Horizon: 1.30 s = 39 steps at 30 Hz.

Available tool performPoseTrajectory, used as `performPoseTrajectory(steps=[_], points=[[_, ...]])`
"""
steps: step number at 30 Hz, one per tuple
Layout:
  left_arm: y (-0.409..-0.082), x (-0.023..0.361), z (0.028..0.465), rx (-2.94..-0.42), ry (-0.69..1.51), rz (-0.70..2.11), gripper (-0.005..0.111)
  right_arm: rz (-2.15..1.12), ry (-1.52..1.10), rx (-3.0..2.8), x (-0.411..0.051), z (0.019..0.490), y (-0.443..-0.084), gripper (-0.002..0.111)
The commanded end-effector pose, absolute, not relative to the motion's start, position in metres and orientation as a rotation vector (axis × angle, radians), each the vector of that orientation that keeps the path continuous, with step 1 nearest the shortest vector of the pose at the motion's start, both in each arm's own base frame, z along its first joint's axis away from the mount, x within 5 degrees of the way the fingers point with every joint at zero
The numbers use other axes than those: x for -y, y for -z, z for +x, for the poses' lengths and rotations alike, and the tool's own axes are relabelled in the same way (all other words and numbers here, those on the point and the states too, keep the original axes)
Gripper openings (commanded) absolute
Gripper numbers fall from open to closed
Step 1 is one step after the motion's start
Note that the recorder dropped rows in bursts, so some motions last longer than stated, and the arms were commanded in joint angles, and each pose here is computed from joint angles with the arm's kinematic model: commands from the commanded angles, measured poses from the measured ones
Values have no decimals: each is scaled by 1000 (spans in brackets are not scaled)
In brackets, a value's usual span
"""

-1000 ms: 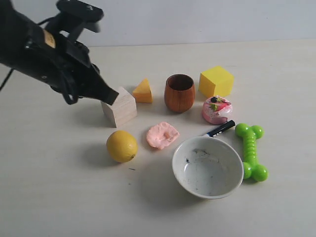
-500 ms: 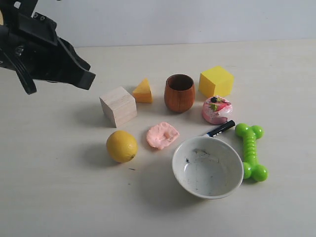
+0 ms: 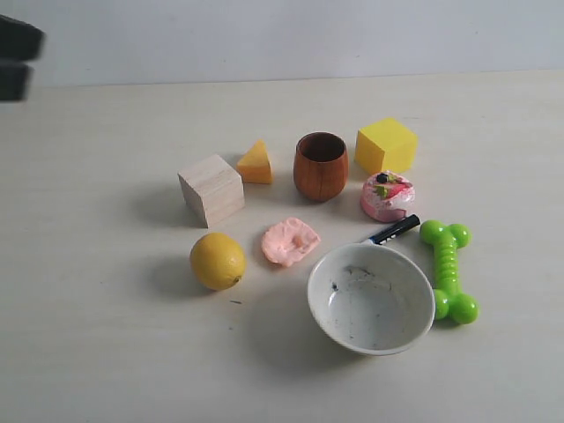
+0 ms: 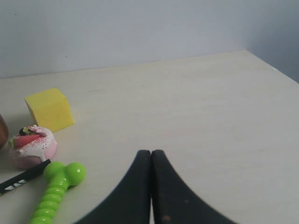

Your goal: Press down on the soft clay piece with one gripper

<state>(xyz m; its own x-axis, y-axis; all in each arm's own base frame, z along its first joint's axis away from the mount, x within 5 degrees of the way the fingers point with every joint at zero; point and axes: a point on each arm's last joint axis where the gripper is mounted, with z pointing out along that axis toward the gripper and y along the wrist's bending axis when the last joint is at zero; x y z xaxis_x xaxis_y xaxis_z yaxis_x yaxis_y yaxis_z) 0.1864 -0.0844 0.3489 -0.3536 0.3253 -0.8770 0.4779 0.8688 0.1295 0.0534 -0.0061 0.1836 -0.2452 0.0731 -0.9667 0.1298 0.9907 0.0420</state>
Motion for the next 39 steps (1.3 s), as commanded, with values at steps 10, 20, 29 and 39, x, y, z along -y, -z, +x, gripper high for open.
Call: performPoseTrajectory(steps=[10, 20, 29, 39], points=[[-308, 0, 71, -1722, -25, 1, 0, 143, 56, -1813, 6, 53, -183, 0], [-222, -3, 57, -1750, -37, -99, 0, 143, 56, -1813, 6, 53, -183, 0], [-191, -2, 55, -1726, 6, -152, 0, 143, 56, -1813, 6, 53, -183, 0], [-184, -1, 54, -1809, -22, -82, 0, 143, 56, -1813, 6, 53, -183, 0]])
